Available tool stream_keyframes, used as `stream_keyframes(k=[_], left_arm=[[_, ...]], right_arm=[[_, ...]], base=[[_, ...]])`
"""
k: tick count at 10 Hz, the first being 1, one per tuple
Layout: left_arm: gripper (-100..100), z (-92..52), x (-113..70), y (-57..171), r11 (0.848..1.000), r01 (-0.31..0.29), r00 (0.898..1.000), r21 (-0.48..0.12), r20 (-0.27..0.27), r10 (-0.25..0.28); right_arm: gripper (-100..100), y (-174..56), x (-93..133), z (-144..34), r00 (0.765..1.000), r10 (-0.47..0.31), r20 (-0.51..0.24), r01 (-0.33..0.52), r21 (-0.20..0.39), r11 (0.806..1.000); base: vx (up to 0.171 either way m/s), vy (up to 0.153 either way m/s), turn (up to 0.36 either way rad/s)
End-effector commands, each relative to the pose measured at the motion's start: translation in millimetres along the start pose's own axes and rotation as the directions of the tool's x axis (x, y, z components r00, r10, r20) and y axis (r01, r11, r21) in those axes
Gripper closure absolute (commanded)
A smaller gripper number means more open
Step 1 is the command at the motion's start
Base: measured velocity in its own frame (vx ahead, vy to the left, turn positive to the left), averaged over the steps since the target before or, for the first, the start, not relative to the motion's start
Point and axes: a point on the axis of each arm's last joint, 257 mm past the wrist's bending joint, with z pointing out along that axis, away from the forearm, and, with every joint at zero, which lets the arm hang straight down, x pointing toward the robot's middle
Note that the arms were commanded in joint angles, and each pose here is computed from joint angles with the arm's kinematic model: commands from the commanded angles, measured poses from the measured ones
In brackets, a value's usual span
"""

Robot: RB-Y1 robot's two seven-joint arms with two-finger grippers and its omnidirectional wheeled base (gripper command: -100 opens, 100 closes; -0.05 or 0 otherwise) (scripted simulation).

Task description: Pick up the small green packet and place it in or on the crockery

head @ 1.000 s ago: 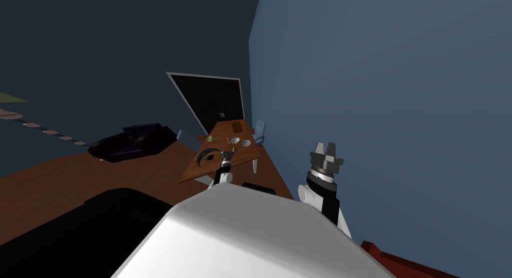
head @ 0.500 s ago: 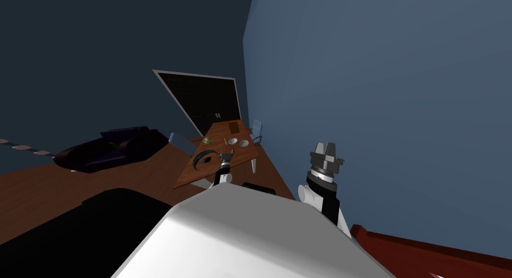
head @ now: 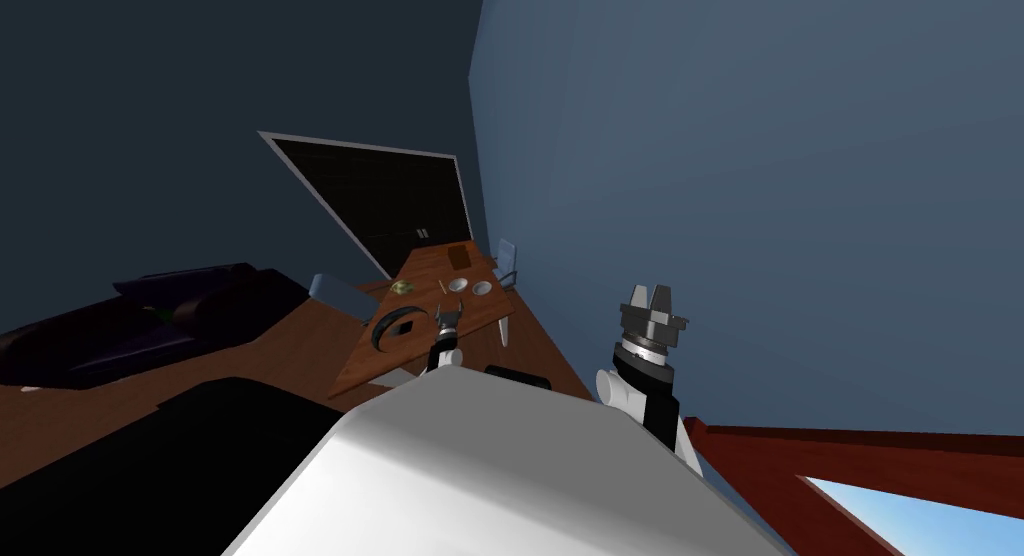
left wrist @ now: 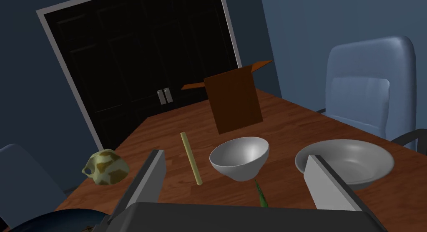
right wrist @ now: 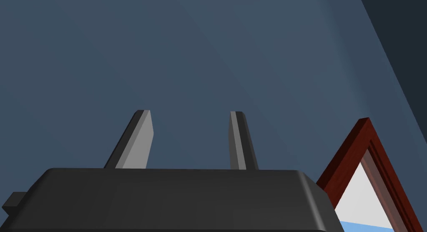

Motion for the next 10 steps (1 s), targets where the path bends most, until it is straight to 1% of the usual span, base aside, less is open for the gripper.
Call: stream_keyframes(k=[1, 2, 3, 4, 5, 6, 7, 8, 9, 10], left_arm=[[-100, -7.2, -19.5, -6.0, 1.000, 0.010, 0.999, 0.012, 0.038, -0.010], [-100, -5.3, -24.9, -16.4, 0.997, 0.055, 0.998, 0.048, 0.041, -0.057], [-100, -11.4, -38.7, -17.0, 0.998, 0.038, 0.997, 0.044, 0.071, -0.041], [-100, -11.4, -46.9, -28.2, 0.994, 0.075, 0.994, 0.081, 0.078, -0.081], [-100, -14.5, -53.2, -28.7, 0.995, 0.066, 0.993, 0.079, 0.092, -0.073], [-100, -14.1, -59.1, -40.2, 0.988, 0.101, 0.989, 0.118, 0.091, -0.112], [-100, -20.9, -72.0, -41.5, 0.990, 0.083, 0.988, 0.116, 0.121, -0.097], [-100, -22.6, -80.1, -53.8, 0.982, 0.108, 0.984, 0.155, 0.125, -0.128], [-100, -28.0, -89.3, -55.0, 0.984, 0.094, 0.982, 0.154, 0.147, -0.117], [-100, -29.9, -96.1, -67.5, 0.974, 0.117, 0.978, 0.193, 0.146, -0.146]], right_arm=[[0, 0.0, 0.0, 0.0, 1.000, 0.000, 0.000, 0.000, 0.000, 1.000], [0, 0.0, 0.0, 0.0, 1.000, 0.000, 0.000, 0.000, 0.000, 1.000], [0, 0.0, 0.0, 0.0, 1.000, 0.000, 0.000, 0.000, 0.000, 1.000], [0, 0.0, -0.1, 0.0, 1.000, 0.000, 0.000, 0.000, 0.000, 1.000], [0, 0.0, 0.0, 0.0, 1.000, 0.000, 0.000, 0.000, 0.000, 1.000], [0, 0.0, -0.1, 0.0, 1.000, 0.000, 0.000, 0.000, 0.000, 1.000], [0, 0.0, 0.0, 0.0, 1.000, 0.000, 0.000, 0.000, 0.000, 1.000], [0, 0.0, -0.1, -0.1, 1.000, 0.000, 0.000, 0.000, 0.000, 1.000], [0, 0.0, 0.0, 0.0, 1.000, 0.000, 0.000, 0.000, 0.000, 1.000], [0, 0.0, -0.1, -0.1, 1.000, 0.000, 0.000, 0.000, 0.000, 1.000]], base=[[-0.008, 0.026, -0.123], [-0.006, 0.022, -0.211], [-0.003, 0.021, -0.122], [0.002, 0.018, -0.181], [0.004, 0.018, -0.128], [0.009, 0.017, -0.231], [0.008, 0.019, -0.093], [0.010, 0.012, -0.196], [0.011, 0.016, -0.111], [0.019, 0.014, -0.218]])
